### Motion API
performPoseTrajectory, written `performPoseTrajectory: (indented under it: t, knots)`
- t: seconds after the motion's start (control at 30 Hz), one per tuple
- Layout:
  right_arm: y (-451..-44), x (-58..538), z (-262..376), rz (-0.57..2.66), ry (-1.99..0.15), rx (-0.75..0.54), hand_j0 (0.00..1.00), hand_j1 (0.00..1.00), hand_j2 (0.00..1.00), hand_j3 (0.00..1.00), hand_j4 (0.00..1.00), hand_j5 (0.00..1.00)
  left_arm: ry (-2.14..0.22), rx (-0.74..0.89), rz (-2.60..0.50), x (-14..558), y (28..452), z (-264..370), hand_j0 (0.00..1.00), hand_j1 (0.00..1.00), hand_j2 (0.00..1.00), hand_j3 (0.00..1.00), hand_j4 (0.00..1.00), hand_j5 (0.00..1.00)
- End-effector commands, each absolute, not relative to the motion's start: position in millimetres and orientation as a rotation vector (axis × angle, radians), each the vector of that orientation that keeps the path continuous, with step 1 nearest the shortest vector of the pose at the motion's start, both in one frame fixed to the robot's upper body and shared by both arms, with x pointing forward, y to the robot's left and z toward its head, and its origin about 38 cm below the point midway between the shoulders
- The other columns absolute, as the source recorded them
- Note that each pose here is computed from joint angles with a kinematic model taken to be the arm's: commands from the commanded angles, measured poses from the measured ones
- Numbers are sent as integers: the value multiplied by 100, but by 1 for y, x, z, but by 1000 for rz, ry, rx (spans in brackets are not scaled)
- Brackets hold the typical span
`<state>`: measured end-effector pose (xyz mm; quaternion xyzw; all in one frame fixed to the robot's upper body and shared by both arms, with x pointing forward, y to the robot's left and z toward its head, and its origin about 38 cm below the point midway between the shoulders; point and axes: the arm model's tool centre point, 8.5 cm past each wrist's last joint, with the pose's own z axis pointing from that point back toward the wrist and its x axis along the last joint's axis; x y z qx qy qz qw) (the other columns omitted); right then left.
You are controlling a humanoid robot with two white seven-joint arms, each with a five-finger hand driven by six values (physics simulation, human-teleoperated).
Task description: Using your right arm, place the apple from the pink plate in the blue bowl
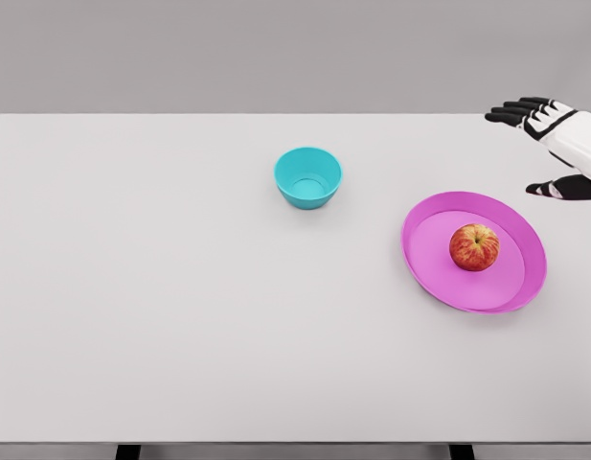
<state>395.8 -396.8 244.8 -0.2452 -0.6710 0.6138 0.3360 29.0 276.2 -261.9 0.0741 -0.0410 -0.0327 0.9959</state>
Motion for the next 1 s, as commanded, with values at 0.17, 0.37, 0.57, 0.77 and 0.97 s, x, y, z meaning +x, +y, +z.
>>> performPoseTrajectory:
  t: [0.17,0.37,0.57,0.77,0.97]
  knots:
    - [-412,395,239,1588,-1699,-652,100,100,100,100,100,100,-82,148,-66,29,276,-262,100,100,100,100,100,100]
    - [-396,378,225,1938,-1347,-447,100,100,100,100,100,100,-82,148,-66,29,276,-262,100,100,100,100,100,100]
    - [-402,378,209,1965,-1234,-386,100,100,100,100,100,100,-82,148,-66,29,276,-262,100,100,100,100,100,100]
    - [-400,385,194,1932,-1232,-357,100,100,100,100,100,100,-82,148,-66,29,276,-262,100,100,100,100,100,100]
    - [-378,403,187,1972,-1232,-310,100,100,100,100,100,100,-82,148,-66,29,276,-262,100,100,100,100,100,100]
